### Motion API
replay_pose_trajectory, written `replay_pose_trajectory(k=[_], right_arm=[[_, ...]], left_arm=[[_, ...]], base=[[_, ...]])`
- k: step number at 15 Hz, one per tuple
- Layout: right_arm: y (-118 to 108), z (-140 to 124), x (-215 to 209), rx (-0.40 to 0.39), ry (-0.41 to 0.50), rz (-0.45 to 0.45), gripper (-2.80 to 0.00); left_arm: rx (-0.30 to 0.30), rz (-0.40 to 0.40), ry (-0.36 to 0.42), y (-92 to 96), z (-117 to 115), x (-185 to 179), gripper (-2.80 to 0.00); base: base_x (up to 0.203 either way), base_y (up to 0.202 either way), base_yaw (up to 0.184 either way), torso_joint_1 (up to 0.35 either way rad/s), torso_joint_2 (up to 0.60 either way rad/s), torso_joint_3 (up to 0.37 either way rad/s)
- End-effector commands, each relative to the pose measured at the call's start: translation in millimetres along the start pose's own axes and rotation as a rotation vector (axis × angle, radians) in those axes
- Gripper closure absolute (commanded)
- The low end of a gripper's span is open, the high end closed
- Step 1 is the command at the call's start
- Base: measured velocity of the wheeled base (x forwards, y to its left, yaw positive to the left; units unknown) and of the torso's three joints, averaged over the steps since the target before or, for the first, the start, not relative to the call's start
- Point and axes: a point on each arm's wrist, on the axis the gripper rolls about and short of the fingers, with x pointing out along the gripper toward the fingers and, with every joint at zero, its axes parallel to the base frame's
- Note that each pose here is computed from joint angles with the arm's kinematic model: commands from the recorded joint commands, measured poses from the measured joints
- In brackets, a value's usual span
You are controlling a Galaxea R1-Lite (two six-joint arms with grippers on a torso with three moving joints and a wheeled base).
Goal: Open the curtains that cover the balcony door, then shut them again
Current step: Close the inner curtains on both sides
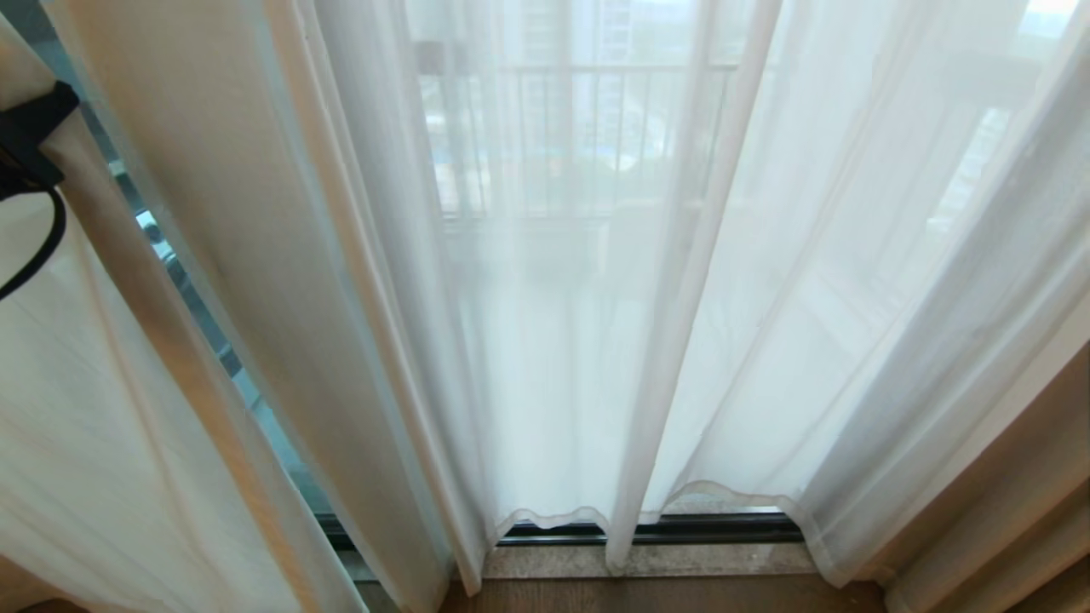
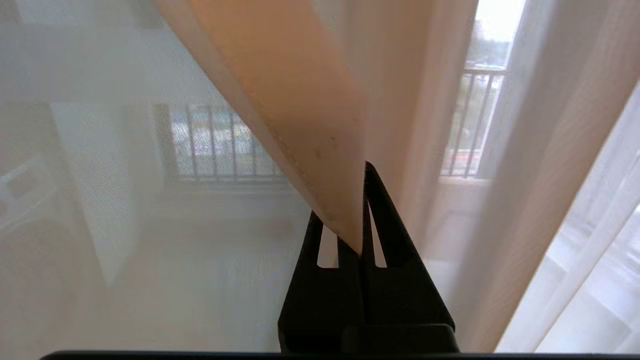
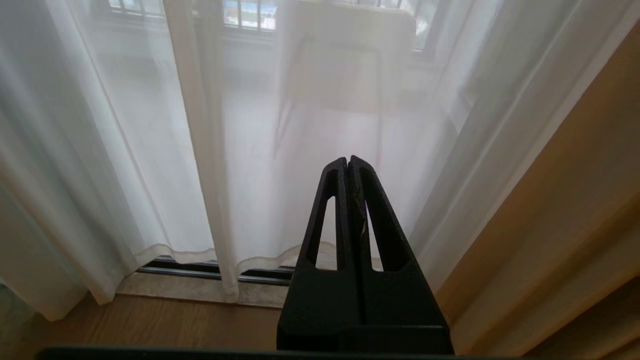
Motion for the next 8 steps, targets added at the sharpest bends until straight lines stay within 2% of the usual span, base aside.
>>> replay_pose_trajectory(k=[1,8], right_arm=[[0.0,0.1,0.1,-0.001,0.000,0.000,0.00],[0.0,0.1,0.1,-0.001,0.000,0.000,0.00]], left_arm=[[0.000,-0.004,-0.005,-0.3,0.8,-0.1,0.00],[0.000,-0.002,-0.004,-0.1,0.5,-0.8,0.00]], base=[[0.000,-0.182,0.002,0.003,0.00,0.003],[0.000,-0.184,0.001,0.003,0.00,0.001]])
